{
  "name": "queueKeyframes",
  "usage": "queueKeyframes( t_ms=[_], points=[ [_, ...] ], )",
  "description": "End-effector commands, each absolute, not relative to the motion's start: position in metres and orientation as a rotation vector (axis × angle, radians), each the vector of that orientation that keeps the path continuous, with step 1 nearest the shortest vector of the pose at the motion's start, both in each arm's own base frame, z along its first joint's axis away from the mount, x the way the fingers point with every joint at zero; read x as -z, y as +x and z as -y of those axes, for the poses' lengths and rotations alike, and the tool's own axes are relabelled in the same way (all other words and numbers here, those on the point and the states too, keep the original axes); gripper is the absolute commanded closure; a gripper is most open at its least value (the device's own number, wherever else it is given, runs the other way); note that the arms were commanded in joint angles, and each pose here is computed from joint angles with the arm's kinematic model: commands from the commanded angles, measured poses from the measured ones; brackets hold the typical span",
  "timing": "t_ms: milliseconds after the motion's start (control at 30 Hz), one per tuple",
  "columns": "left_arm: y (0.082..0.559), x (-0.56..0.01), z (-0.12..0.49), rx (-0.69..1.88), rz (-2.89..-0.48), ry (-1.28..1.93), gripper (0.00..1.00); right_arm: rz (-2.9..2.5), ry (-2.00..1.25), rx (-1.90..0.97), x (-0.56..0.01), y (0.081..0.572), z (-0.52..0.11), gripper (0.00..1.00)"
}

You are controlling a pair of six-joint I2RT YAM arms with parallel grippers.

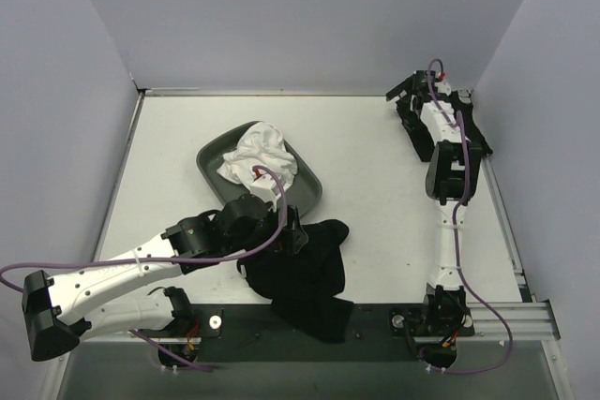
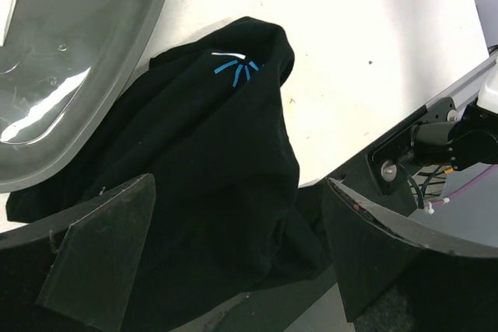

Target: Fold and stack the t-shirts

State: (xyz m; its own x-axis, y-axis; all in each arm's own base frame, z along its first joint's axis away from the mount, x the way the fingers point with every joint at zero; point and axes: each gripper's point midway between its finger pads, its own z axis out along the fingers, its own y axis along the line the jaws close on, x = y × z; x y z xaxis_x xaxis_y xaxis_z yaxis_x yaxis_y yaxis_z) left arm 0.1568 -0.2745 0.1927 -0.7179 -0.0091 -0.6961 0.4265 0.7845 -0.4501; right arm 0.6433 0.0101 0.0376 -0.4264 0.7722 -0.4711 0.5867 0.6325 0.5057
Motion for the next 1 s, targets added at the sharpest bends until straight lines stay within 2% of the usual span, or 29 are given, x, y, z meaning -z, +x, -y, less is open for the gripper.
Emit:
queueKeyframes(
  t_ms=[0, 167, 200, 267, 300, 333, 367, 533, 667, 900, 967],
  points=[
    [0.165, -0.211, 0.275, 0.790, -2.226, 0.279, 0.02, -2.165, 1.235, -0.248, -0.001, 0.634, 0.035, 0.00],
    [0.171, -0.208, 0.266, 0.749, -2.233, 0.247, 0.02, -2.126, 1.212, -0.364, -0.009, 0.643, 0.027, 0.00],
    [0.179, -0.209, 0.261, 0.733, -2.230, 0.213, 0.03, -2.064, 1.137, -0.433, -0.033, 0.654, 0.013, 0.00],
    [0.189, -0.212, 0.250, 0.708, -2.234, 0.154, 0.03, -2.130, 1.080, -0.467, -0.014, 0.631, -0.012, 0.00],
    [0.204, -0.211, 0.238, 0.672, -2.242, 0.086, 0.02, -2.028, 0.989, -0.535, -0.054, 0.642, -0.024, 0.00],
    [0.212, -0.211, 0.229, 0.650, -2.250, 0.053, 0.02, -2.105, 0.954, -0.551, -0.028, 0.616, -0.054, 0.00],
    [0.219, -0.211, 0.221, 0.612, -2.278, 0.025, 0.02, -2.018, 0.865, -0.599, -0.068, 0.619, -0.066, 0.00],
    [0.262, -0.207, 0.165, 0.357, -2.313, -0.170, 0.03, -2.044, 0.651, -0.654, -0.092, 0.560, -0.141, 0.00],
    [0.278, -0.181, 0.136, 0.196, -2.413, -0.323, 0.03, -2.076, 0.425, -0.701, -0.128, 0.500, -0.213, 0.00],
    [0.285, -0.119, 0.124, 0.039, -2.564, -0.451, 0.03, -2.081, 0.203, -0.642, -0.154, 0.412, -0.256, 0.00],
    [0.282, -0.103, 0.122, 0.046, -2.585, -0.502, 0.03, -2.033, 0.203, -0.614, -0.171, 0.401, -0.251, 0.00]
  ],
)
